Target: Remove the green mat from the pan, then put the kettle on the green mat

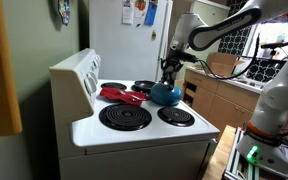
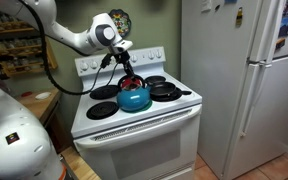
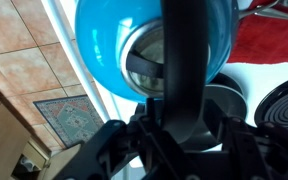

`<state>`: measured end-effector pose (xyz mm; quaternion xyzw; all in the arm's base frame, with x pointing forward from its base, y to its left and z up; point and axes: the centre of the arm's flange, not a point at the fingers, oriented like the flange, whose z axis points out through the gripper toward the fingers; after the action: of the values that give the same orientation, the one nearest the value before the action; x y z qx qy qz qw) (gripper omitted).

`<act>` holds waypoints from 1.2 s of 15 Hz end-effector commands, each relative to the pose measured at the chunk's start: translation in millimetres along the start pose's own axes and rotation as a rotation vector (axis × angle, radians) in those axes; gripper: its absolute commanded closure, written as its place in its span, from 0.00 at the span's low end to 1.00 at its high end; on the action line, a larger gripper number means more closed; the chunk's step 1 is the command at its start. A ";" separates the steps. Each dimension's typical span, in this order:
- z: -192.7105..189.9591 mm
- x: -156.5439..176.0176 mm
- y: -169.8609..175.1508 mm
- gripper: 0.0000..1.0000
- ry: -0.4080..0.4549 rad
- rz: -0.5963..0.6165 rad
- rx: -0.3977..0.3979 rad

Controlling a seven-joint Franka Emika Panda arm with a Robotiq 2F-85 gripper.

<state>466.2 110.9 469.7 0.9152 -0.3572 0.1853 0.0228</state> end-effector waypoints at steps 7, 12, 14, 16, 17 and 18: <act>-65.6 -61.2 4.9 0.00 0.071 -0.155 -0.075; -96.2 -100.6 19.1 0.00 0.124 -0.269 -0.158; -103.6 -112.1 23.4 0.00 0.100 -0.312 -0.155; -107.1 -118.7 28.0 0.00 0.100 -0.319 -0.115; -104.2 -109.1 9.6 0.00 0.109 -0.304 -0.135; -106.6 -112.1 11.4 0.00 0.113 -0.307 -0.130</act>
<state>348.2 193.4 528.1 0.9438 -0.2225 0.2072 0.1298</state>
